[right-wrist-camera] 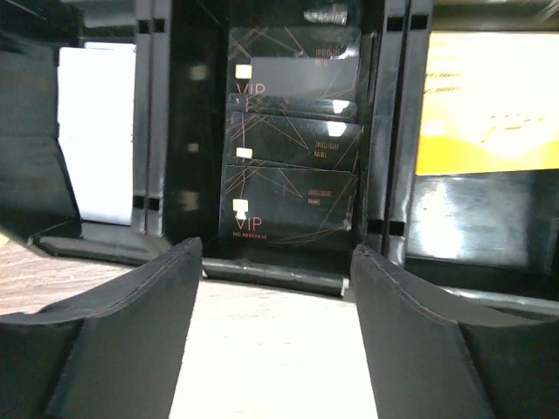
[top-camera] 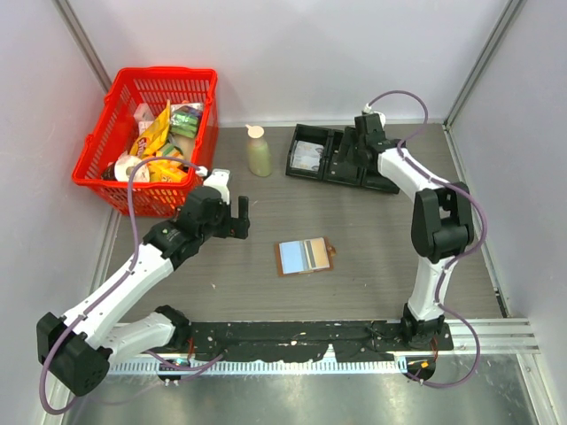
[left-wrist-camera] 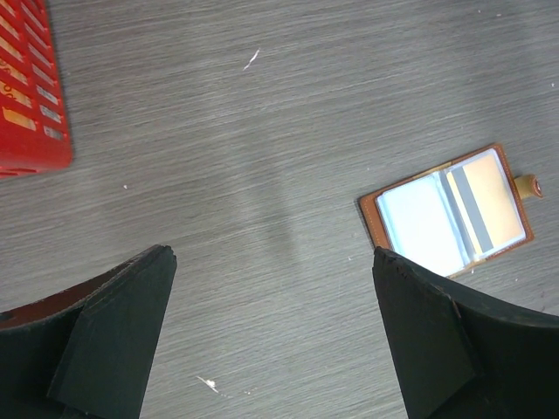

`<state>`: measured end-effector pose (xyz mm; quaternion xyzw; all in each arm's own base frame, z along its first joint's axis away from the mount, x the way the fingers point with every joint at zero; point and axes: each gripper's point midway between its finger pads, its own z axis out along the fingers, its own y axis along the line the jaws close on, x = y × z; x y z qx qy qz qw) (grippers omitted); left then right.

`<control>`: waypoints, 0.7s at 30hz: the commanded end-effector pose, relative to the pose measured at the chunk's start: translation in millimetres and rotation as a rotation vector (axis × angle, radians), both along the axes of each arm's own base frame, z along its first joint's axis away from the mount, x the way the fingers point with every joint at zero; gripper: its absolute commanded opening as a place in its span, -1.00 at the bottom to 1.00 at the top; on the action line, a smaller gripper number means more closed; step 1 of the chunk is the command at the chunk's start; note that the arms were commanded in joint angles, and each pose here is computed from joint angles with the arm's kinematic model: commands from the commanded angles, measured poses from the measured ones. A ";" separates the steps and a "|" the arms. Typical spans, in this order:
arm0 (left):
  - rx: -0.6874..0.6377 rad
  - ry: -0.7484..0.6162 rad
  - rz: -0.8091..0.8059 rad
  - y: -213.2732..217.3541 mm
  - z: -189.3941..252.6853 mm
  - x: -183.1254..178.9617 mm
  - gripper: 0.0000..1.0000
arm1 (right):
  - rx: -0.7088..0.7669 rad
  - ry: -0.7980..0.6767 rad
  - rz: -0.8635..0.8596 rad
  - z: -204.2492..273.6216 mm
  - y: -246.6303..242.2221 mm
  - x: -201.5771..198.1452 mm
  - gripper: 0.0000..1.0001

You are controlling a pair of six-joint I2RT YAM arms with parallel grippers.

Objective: Take the credit cards out of the card holder
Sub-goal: Place the credit card in the storage box, then remove the credit card from the card holder.

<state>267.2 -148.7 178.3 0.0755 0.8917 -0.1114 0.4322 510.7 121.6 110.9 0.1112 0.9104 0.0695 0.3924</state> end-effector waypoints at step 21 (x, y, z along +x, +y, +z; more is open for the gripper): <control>-0.295 0.133 -0.034 -91.1 -0.1 -26.1 0.92 | 0.103 -0.058 0.495 45.7 118.2 -227.9 0.47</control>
